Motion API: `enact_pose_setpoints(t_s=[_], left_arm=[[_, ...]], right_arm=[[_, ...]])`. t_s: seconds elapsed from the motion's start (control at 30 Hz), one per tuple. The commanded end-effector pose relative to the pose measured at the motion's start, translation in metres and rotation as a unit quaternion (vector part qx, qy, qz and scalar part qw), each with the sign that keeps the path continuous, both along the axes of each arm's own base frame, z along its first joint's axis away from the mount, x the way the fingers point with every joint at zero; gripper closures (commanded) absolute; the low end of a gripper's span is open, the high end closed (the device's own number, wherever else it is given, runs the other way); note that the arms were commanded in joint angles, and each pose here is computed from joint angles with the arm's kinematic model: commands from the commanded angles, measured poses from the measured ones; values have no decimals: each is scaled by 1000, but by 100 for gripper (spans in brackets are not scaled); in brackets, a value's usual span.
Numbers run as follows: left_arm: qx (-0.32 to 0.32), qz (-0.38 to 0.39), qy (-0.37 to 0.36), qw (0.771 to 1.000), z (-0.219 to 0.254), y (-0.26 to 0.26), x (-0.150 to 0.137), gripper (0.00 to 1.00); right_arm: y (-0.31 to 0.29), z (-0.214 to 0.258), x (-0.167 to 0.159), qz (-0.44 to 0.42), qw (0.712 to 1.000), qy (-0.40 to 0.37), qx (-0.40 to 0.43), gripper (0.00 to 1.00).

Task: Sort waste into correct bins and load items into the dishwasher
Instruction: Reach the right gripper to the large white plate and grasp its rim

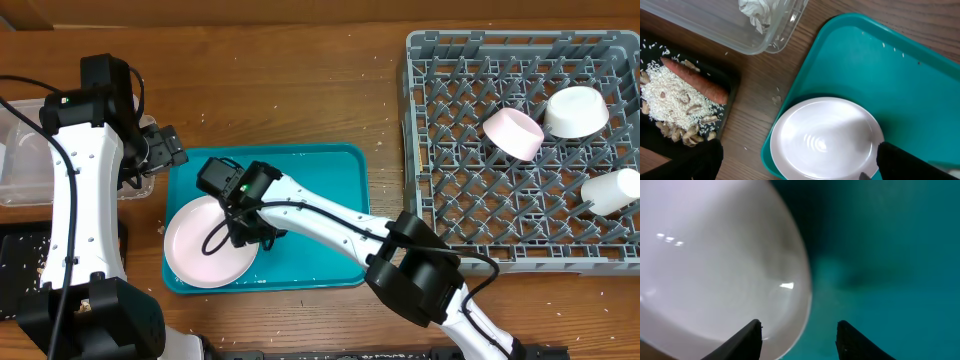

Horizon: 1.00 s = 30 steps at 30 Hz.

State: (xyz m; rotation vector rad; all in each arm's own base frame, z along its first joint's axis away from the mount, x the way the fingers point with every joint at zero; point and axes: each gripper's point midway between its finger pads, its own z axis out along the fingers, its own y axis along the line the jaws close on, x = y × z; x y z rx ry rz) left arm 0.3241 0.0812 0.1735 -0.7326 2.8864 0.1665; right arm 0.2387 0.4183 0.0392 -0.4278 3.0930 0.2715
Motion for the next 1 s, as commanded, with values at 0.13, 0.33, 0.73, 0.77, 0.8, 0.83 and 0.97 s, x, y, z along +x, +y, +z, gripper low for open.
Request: enact_pose_setpoints(t_s=[0.13,0.33,0.73,0.77,0.8,0.83,0.97], left_arm=[[4,0,2,1000,-1,2,0,0],[4,0,2,1000,-1,1,0,0],[4,0,2,1000,-1,2,0,0],[4,0,2,1000,-1,2,0,0],[4,0,2,1000,-1,2,0,0],[4,0,2,1000,-1,2,0,0],[4,0,2,1000,-1,2,0,0]], right_arm=[[-21,-36,4,-30,999,1,-35,53],[-53,-38,14,-62,994,-5,-91,56],[-183,-6,76,-138,968,7,-211,67],[-186,1,79,-142,968,0,-209,66],[-190,11,83,-148,968,-11,-204,66],[-192,20,86,-153,968,-20,-199,65],[-191,67,90,-175,972,-56,-148,52]])
